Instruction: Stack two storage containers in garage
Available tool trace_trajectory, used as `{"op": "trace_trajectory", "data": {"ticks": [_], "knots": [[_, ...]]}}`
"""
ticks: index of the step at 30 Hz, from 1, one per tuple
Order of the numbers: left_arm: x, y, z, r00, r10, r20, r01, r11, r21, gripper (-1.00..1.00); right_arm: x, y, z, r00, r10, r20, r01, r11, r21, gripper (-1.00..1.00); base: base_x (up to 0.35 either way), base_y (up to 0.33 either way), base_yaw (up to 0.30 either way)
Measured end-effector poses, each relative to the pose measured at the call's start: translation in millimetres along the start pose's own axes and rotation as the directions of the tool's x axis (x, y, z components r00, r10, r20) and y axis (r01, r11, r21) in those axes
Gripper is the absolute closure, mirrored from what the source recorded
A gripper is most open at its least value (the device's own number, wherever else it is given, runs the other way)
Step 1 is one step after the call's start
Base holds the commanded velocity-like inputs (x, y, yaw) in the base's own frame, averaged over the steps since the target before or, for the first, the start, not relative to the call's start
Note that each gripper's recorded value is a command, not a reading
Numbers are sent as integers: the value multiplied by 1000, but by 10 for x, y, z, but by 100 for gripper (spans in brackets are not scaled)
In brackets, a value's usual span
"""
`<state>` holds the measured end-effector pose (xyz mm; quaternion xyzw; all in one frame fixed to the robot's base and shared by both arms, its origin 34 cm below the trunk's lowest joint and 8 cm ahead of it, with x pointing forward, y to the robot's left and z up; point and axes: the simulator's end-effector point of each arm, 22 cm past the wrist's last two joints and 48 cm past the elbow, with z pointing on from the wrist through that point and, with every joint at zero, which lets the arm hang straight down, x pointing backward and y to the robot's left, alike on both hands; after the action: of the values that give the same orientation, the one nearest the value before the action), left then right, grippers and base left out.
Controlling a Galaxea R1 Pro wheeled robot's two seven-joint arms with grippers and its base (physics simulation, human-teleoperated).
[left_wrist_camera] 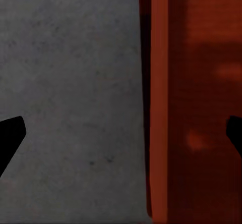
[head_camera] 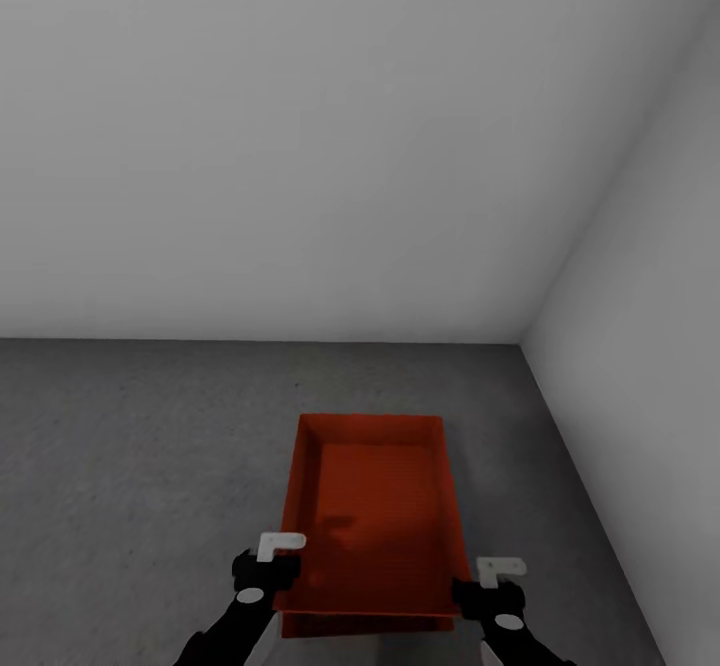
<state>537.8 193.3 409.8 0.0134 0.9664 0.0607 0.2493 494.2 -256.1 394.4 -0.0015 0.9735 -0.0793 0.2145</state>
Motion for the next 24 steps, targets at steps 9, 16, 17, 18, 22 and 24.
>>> {"op": "trace_trajectory", "data": {"ticks": [9, 16, 17, 18, 22, 24], "knots": [[-13, -4, 0, 1000, 1, 2, -2, 1000, 2, -100, 2, -13, 1, 1000, 4, -4, -4, 1000, 3, -100, 0, 0, 0], [-72, 7, 1, 1000, -2, 19, 2, 1000, -2, -100, -9, -13, 1, 1000, 6, -1, -6, 1000, 3, -100, 0, 0, 0], [-80, 8, 1, 1000, -3, 21, 3, 1000, -2, -100, -9, -13, 1, 1000, 6, -1, -6, 1000, 3, -100, 0, 0, 0], [-90, 9, 1, 1000, -3, 24, 3, 1000, -3, -100, -9, -13, 1, 1000, 6, -1, -6, 1000, 3, -100, 0, 0, 0], [-113, 19, 2, 1000, -3, 30, 3, 1000, -4, -100, -38, -7, 0, 1000, 7, 5, -7, 1000, 1, -100, 0, 0, 0], [-162, 18, 1, 999, -5, 41, 5, 1000, -1, -100, -154, 38, -9, 1000, 13, 29, -13, 1000, -10, -100, 0, 0, 0]]}}
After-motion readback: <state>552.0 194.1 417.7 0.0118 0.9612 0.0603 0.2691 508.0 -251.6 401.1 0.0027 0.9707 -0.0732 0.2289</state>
